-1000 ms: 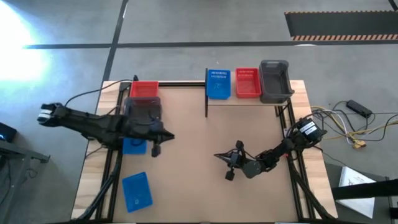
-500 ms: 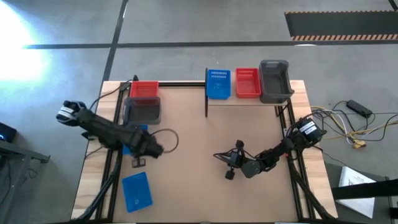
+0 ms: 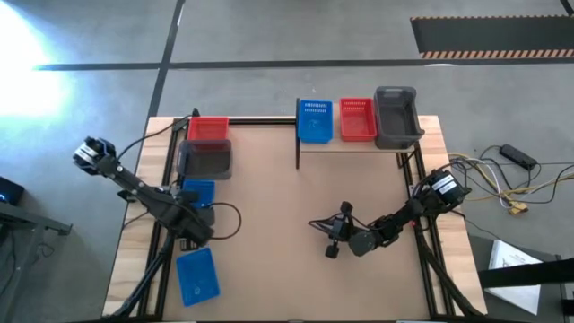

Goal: Stack baskets on shelf by color
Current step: Stack the top blue bin on the other blue bin on the shelf

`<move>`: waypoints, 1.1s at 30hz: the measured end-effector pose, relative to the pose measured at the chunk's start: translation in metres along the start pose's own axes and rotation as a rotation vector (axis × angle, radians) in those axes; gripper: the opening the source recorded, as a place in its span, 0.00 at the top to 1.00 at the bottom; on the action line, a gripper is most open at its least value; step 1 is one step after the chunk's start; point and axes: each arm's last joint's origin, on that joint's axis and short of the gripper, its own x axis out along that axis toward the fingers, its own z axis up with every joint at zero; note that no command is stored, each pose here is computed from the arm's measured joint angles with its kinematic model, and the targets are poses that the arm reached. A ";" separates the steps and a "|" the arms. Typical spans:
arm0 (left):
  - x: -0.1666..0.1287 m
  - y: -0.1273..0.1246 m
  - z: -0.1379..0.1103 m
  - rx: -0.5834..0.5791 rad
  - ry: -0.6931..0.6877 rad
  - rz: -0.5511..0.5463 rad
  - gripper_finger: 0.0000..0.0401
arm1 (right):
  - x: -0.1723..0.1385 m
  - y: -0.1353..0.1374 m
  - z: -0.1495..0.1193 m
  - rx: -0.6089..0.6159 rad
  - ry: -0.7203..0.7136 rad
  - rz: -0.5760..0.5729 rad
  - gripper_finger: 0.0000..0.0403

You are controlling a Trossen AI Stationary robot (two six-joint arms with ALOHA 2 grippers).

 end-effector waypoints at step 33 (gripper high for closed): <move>-0.086 -0.020 0.144 0.186 -0.429 -0.101 1.00 | -0.053 0.023 -0.021 0.150 0.087 0.064 0.97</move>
